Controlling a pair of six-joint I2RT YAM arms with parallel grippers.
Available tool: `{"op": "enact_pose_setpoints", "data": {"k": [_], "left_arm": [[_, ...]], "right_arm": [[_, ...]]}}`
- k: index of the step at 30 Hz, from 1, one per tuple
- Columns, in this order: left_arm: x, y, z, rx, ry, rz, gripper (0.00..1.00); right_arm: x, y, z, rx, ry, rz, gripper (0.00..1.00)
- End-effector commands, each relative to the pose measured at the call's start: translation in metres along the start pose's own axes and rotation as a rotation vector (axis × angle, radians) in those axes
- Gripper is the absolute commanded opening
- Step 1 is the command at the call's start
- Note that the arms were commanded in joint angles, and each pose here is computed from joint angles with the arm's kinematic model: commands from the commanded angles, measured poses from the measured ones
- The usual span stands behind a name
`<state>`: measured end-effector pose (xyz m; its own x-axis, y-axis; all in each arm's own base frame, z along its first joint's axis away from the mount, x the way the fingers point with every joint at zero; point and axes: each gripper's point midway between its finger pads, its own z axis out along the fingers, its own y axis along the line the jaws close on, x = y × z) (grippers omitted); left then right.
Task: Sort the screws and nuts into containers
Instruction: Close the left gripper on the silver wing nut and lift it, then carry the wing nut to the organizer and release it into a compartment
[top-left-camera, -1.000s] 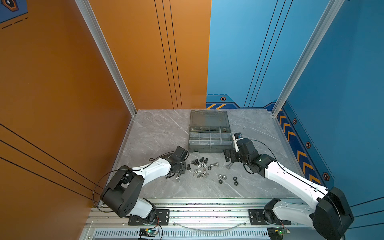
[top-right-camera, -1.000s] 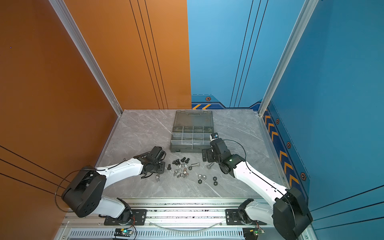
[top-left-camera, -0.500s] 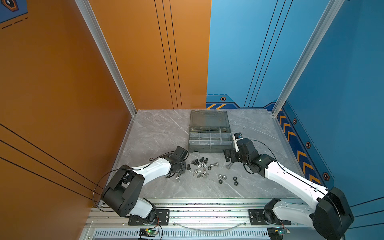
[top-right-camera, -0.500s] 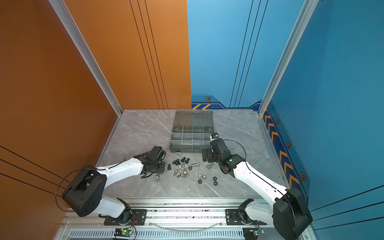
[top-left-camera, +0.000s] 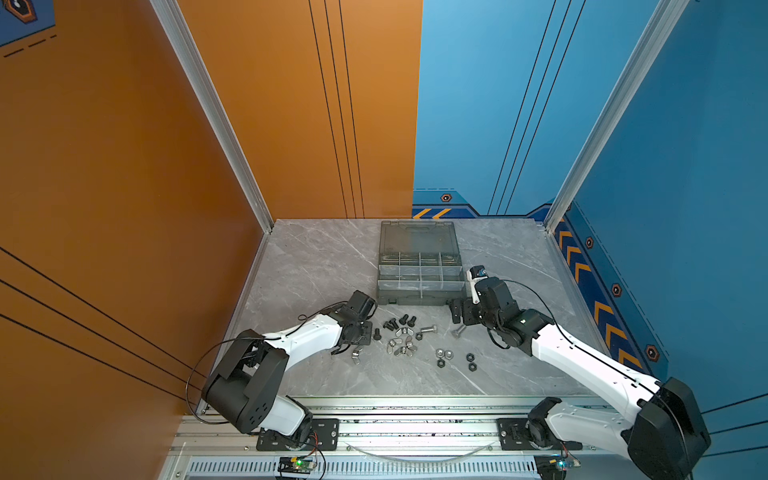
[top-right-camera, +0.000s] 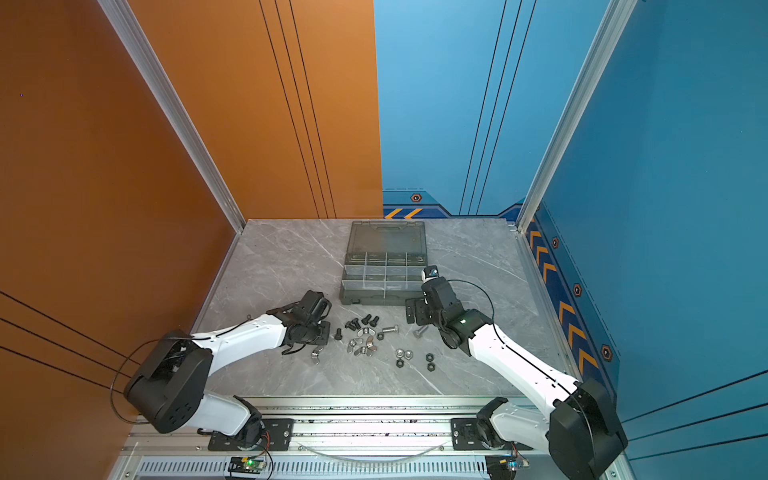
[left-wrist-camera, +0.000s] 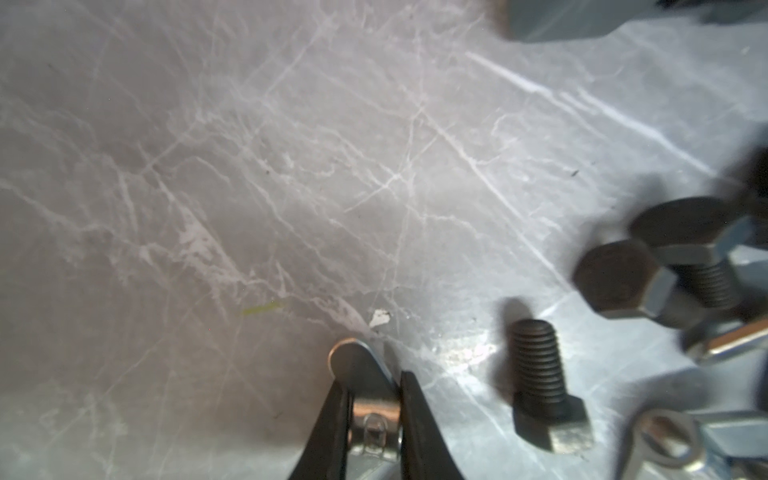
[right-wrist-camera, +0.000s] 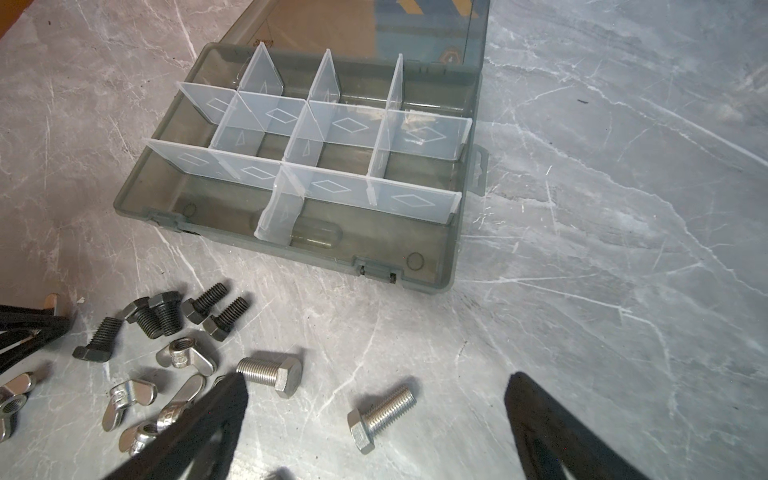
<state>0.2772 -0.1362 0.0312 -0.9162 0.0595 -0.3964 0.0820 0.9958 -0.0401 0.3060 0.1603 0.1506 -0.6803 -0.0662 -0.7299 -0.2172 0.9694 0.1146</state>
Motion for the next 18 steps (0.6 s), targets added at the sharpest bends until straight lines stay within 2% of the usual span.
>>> {"op": "enact_pose_setpoints", "data": {"k": [1,5,10,15,18], "left_arm": [[-0.043,-0.01,-0.034,0.045,-0.112,-0.001,0.0],[-0.095,-0.021,-0.071,0.107,-0.258,-0.022,0.0],[-0.162,-0.04,-0.099,0.198,-0.401,-0.06,0.0],[-0.21,-0.059,-0.085,0.24,-0.436,-0.069,0.0],[-0.231,-0.074,-0.061,0.267,-0.419,-0.073,0.0]], "right_arm": [[0.002,-0.011,-0.007,0.041,-0.004,0.023,0.99],[0.001,-0.014,-0.009,0.045,-0.012,0.028,0.99],[0.001,-0.017,-0.009,0.055,-0.012,0.035,0.99],[0.004,-0.02,-0.007,0.059,-0.002,0.042,0.99],[0.006,-0.021,-0.007,0.061,0.002,0.049,0.99]]}}
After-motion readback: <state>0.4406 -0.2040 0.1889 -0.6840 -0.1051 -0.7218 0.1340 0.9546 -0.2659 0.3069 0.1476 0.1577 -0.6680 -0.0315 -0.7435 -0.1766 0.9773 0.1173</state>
